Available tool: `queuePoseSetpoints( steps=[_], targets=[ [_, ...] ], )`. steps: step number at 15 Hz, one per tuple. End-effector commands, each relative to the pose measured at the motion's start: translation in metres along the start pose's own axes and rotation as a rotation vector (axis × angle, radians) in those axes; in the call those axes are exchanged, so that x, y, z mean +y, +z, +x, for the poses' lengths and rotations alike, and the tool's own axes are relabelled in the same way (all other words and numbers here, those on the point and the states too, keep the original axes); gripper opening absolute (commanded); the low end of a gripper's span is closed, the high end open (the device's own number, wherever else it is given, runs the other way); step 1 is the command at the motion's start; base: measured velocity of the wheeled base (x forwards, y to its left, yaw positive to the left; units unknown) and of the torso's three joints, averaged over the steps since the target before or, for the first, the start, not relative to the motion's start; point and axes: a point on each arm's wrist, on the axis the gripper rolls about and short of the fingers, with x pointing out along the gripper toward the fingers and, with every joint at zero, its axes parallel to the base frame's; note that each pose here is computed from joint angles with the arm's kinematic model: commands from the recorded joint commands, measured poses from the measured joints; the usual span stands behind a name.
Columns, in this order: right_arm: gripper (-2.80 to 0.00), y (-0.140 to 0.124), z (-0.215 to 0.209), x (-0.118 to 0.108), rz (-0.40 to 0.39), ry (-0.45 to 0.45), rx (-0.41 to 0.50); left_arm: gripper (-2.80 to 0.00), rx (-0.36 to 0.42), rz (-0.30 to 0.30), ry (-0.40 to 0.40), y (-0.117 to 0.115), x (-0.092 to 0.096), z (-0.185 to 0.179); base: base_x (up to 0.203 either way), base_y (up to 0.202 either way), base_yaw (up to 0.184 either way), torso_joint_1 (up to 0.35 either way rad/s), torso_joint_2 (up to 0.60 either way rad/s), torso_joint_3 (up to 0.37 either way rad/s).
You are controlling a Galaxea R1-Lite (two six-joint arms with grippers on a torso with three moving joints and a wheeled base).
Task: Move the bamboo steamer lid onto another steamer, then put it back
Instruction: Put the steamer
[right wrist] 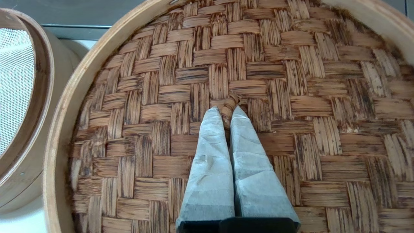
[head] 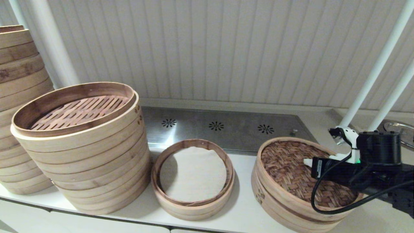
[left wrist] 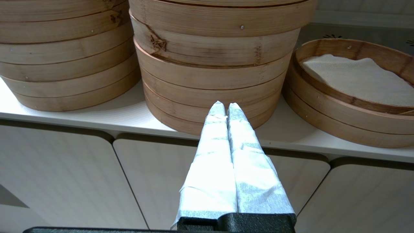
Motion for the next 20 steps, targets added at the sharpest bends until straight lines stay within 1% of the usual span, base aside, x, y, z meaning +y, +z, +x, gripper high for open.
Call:
queuePoseSetpoints(
  steps=[1,5,9,17,20],
  targets=[
    [-2.8,-0.0001,-0.0005,-0.0034,0.008,-0.004,-0.002,-2.8,0.0,0.0,0.0,0.0,0.0,0.0,0.0,0.0,0.0,0.0,0.0,0.0],
    [-2.8,-0.0071,-0.005,-0.0125,0.028,-0.006,0.023,-2.8,0.0,0.0,-0.001,0.0,0.0,0.0,0.0,0.0,0.0,0.0,0.0,0.0],
    [-2.8,-0.0092,-0.0049,-0.0119,0.026,-0.003,0.031,-2.8,0.0,-0.001,-0.001,0.0,0.0,0.0,0.0,0.0,0.0,0.0,0.0,0.0],
    [-2.8,-0.0019,-0.0017,-0.0077,0.016,0.013,0.009,-2.8,0.0,0.0,0.0,0.0,0.0,0.0,0.0,0.0,0.0,0.0,0.0,0.0],
    [-2.8,-0.0071,-0.0021,-0.0072,0.016,0.013,0.028,-2.8,0.0,0.0,0.001,0.0,0.0,0.0,0.0,0.0,0.0,0.0,0.0,0.0]
  ],
)
